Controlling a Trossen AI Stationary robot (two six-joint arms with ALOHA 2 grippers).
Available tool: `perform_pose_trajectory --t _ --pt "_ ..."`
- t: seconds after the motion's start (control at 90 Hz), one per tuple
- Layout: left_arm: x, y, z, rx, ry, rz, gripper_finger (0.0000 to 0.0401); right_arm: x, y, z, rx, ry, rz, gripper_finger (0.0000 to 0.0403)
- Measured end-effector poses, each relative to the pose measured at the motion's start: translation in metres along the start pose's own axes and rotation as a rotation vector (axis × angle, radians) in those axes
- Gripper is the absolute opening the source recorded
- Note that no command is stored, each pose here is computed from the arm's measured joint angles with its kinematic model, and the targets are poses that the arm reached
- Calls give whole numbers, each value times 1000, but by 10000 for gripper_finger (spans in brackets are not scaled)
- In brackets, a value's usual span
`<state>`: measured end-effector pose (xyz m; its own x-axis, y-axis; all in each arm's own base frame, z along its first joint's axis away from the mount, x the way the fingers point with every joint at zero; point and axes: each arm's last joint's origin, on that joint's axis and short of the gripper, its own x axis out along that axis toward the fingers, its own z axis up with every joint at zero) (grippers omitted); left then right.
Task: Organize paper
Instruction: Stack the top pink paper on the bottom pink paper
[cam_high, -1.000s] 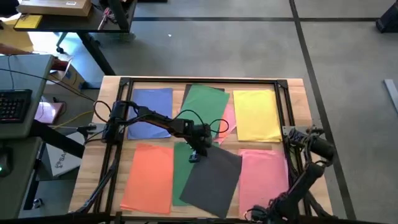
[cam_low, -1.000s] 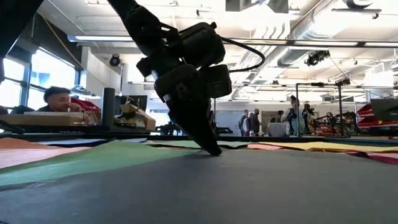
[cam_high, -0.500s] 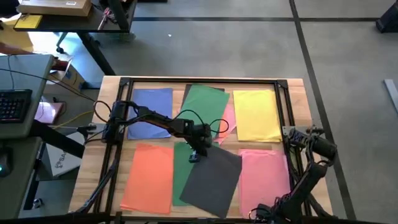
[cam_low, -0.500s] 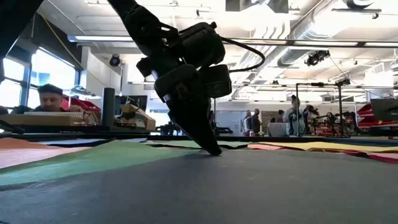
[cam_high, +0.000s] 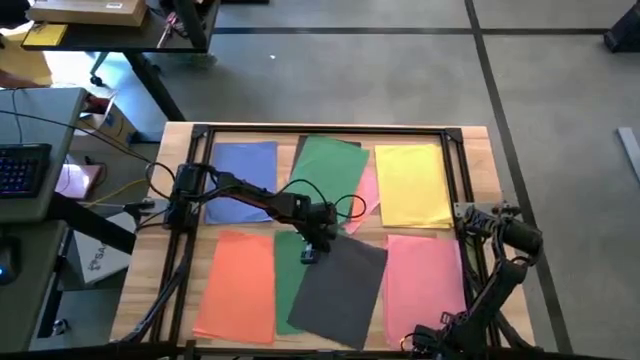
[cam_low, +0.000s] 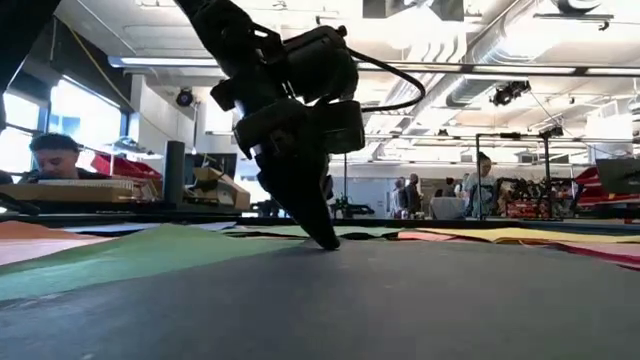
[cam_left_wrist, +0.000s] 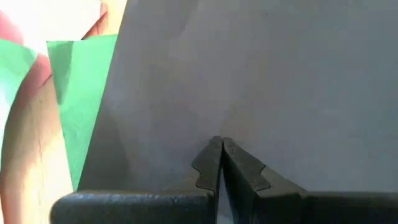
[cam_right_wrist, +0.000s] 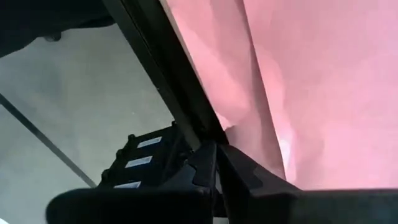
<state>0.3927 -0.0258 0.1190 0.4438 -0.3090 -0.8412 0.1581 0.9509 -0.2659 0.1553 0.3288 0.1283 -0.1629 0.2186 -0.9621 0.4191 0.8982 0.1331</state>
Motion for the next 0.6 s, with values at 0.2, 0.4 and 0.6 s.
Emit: perform_pose_trajectory --t 0.2,0.4,0.6 --pt "-9 -8 8 18 -52 37 0 -8 9 -10 42 -25 -15 0" --pt "-13 -11 36 81 -231 25 0 -22 13 -1 62 -324 -30 0" --pt "-11 -9 47 123 -305 29 0 -11 5 12 65 -348 -5 0"
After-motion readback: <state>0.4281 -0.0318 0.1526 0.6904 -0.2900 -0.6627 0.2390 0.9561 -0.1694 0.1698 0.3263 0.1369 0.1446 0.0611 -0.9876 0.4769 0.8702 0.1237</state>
